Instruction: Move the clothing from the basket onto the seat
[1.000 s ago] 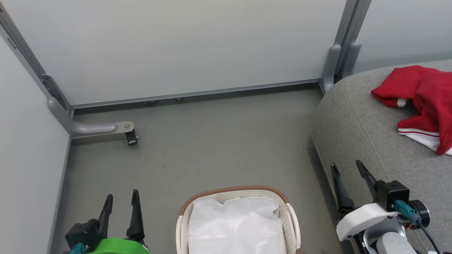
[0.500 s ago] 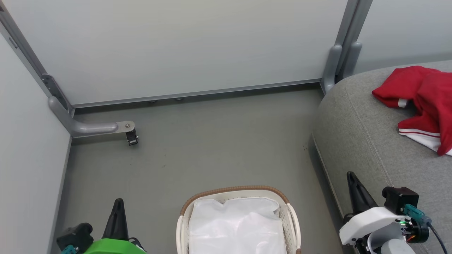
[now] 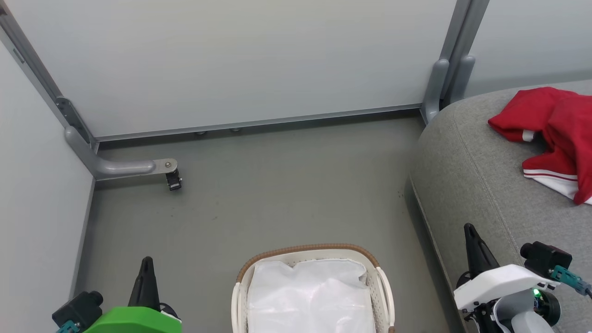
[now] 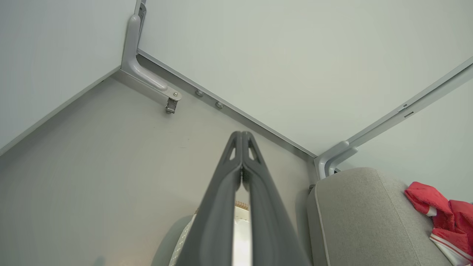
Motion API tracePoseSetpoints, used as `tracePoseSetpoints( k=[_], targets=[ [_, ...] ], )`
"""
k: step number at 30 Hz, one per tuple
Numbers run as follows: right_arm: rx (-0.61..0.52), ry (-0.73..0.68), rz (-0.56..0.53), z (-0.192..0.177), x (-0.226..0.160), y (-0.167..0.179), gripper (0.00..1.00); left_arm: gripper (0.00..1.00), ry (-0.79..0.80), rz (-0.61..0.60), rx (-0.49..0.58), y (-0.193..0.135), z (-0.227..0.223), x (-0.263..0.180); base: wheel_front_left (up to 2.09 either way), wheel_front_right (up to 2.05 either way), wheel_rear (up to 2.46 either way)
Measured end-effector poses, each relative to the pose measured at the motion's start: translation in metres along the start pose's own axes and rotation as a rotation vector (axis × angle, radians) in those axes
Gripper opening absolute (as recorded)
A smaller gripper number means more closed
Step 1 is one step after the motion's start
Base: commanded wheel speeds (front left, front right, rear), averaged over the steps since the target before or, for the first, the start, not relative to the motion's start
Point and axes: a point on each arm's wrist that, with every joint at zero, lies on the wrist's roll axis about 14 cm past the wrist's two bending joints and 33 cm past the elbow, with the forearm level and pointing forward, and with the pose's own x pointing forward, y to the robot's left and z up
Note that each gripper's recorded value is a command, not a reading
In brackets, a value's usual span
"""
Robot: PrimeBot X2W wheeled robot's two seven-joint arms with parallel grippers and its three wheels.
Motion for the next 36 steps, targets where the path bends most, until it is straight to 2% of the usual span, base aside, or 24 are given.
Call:
tracePoseSetpoints(
  k=[14,36],
  targets=[
    [0.222,0.002,-0.031,0.004,0.001,-0.006,0.0,0.0,-0.008,0.016,-0.194,0.002,0.01,0.005,0.0,0.0,0.0],
    [0.501,-0.001,-0.043,0.01,0.003,-0.009,0.0,0.0,-0.029,-0.004,-0.437,-0.002,0.027,0.012,0.0,0.0,0.0]
  ],
)
